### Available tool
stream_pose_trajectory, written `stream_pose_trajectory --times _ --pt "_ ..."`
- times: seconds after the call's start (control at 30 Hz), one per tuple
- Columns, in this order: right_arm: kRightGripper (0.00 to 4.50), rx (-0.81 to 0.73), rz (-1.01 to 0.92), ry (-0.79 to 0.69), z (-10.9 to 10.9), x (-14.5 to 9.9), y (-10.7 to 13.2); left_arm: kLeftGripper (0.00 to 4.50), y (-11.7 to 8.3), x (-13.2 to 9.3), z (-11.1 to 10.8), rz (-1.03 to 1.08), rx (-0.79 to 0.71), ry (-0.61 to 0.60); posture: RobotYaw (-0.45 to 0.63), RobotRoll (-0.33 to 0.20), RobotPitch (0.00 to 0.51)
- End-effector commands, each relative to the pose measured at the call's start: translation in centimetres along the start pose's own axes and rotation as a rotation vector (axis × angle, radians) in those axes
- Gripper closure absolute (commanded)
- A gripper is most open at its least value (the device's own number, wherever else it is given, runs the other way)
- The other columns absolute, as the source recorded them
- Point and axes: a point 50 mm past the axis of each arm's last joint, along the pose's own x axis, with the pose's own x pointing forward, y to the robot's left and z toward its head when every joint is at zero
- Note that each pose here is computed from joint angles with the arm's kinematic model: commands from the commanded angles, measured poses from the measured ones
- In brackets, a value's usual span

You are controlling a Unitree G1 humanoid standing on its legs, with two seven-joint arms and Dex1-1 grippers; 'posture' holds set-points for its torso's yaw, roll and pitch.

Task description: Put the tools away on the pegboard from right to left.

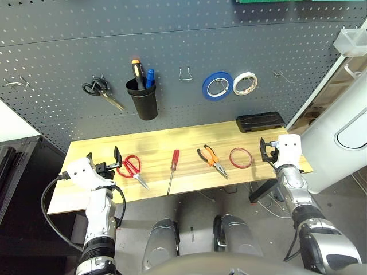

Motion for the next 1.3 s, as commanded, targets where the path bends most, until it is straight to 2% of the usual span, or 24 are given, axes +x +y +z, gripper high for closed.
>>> stream_pose_trajectory --times 0.03,0.17,0.3,0.4,0.57,0.7,0.83,1.1,1.3 --pt "0.00 0.017 -0.002 -0.014 0.1 -0.3 0.1 0.02 0.3 0.2 -0.2 -0.007 0.012 0.015 -0.03 0.000 0.000" --pt "0.00 0.022 0.009 -0.024 0.0 -0.7 0.3 0.02 0.6 0.8 0.4 -0.019 0.018 -0.011 -0.03 0.000 0.008" --pt "0.00 0.058 0.069 -0.021 0.7 -0.7 0.7 0.02 0.1 1.1 1.1 -0.152 -0.020 -0.016 -0.04 0.000 0.020" --pt "0.00 0.038 0.092 0.099 1.0 -0.1 1.0 0.02 0.0 1.4 2.0 -0.284 -0.063 -0.016 -0.04 0.000 0.048" --pt "0.00 0.051 0.192 0.208 3.7 0.8 1.7 0.02 -0.5 1.1 4.0 -0.595 -0.022 0.004 -0.04 0.000 0.092" --pt "0.00 -0.008 0.260 0.283 5.5 1.1 2.1 0.02 -1.3 0.3 5.8 -0.832 -0.004 0.036 -0.04 0.000 0.136" --pt "0.00 -0.029 0.294 0.405 6.6 1.7 2.6 0.02 -2.0 -0.6 6.1 -1.037 0.015 0.100 -0.04 0.000 0.178" --pt "0.00 -0.032 0.321 0.656 6.3 2.3 4.6 0.02 -5.2 -3.0 6.8 -1.312 0.042 0.189 -0.03 0.000 0.212" --pt "0.00 -0.007 0.355 0.757 5.5 2.8 6.4 0.02 -5.7 -3.3 7.2 -1.373 0.103 0.241 -0.02 0.000 0.222"
